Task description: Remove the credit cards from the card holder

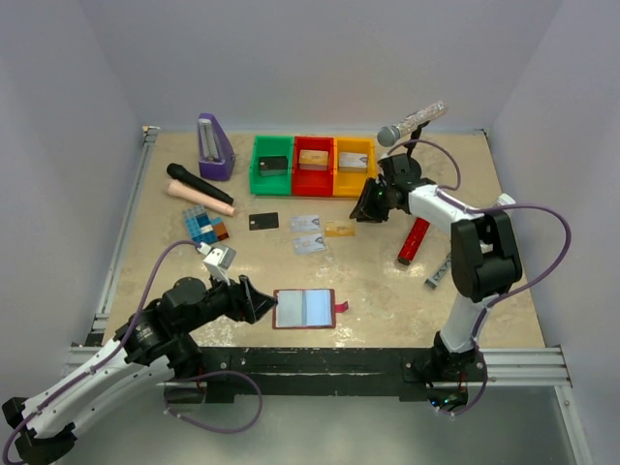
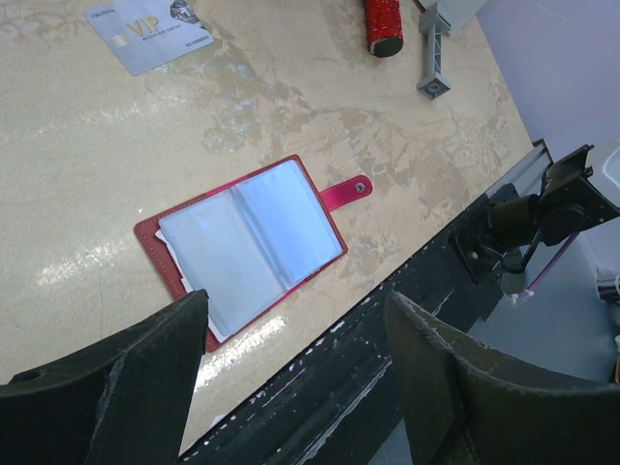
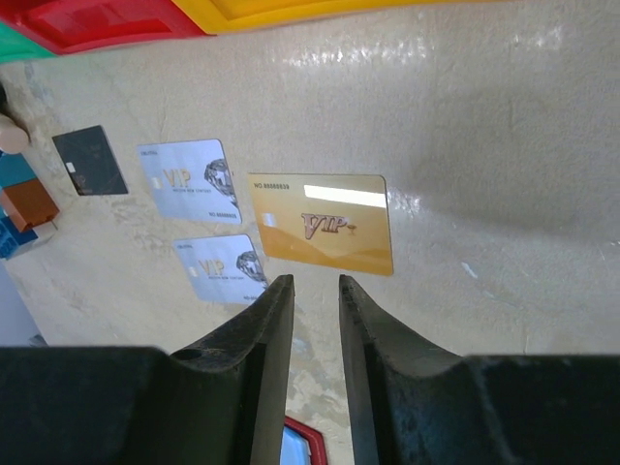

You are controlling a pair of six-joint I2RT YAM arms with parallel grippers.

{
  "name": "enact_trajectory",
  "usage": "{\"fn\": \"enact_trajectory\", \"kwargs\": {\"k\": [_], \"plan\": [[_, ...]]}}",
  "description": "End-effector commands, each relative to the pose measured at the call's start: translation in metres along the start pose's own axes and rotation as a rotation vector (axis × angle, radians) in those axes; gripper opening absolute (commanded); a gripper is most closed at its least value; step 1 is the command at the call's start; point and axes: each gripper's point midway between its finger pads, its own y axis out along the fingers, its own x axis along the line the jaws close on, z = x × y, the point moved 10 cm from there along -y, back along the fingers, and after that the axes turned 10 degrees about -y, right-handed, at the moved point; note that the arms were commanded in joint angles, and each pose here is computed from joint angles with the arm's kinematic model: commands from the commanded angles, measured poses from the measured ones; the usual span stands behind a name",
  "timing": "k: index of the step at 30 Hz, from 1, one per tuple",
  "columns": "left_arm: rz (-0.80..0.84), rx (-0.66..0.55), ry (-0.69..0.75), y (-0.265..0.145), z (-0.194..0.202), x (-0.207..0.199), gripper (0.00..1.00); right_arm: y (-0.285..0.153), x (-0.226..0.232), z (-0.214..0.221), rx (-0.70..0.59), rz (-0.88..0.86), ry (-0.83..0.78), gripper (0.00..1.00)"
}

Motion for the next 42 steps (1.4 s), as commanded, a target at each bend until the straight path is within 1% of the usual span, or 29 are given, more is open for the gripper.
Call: {"fn": "enact_trajectory", "kwargs": {"k": [1,4,7,11,13,17,21,24,28,31,36,42], "plan": [[0.019,-0.013,-0.018,0.001,-0.002,-0.003,0.78,-0.022,0.001,-0.001,-0.062,0.021,-0.027,0.32],[0.019,-0.013,-0.020,0.001,-0.002,-0.003,0.78,-0.032,-0.001,0.006,-0.074,0.032,-0.036,0.33],[0.010,-0.011,-0.028,0.001,-0.001,-0.002,0.78,-0.046,-0.003,0.022,-0.098,0.035,-0.046,0.33],[-0.001,-0.006,-0.044,0.006,0.002,0.002,0.78,-0.061,-0.003,0.057,-0.114,0.021,-0.083,0.38],[-0.001,-0.003,-0.055,0.010,0.004,0.003,0.78,-0.065,-0.003,0.079,-0.094,0.027,-0.118,0.40],[-0.036,-0.001,-0.075,0.015,0.006,0.006,0.78,-0.075,0.007,0.125,-0.105,0.043,-0.216,0.42],[-0.085,0.009,-0.106,0.021,0.007,0.008,0.80,-0.079,0.018,0.166,-0.101,0.054,-0.287,0.50],[-0.134,-0.006,-0.150,0.025,0.005,0.009,0.82,-0.084,0.022,0.181,-0.086,0.014,-0.294,0.55],[-0.246,-0.050,-0.240,0.031,0.005,0.016,0.86,-0.084,0.032,0.194,-0.026,-0.009,-0.348,0.57],[-0.284,-0.060,-0.264,0.033,0.008,0.021,0.86,-0.078,0.037,0.199,0.019,0.000,-0.377,0.56],[-0.230,-0.020,-0.257,0.037,0.013,0.020,0.83,-0.068,0.034,0.206,0.084,0.041,-0.371,0.50],[-0.173,0.028,-0.229,0.041,0.015,0.015,0.80,-0.060,0.031,0.214,0.126,0.023,-0.357,0.35]]}}
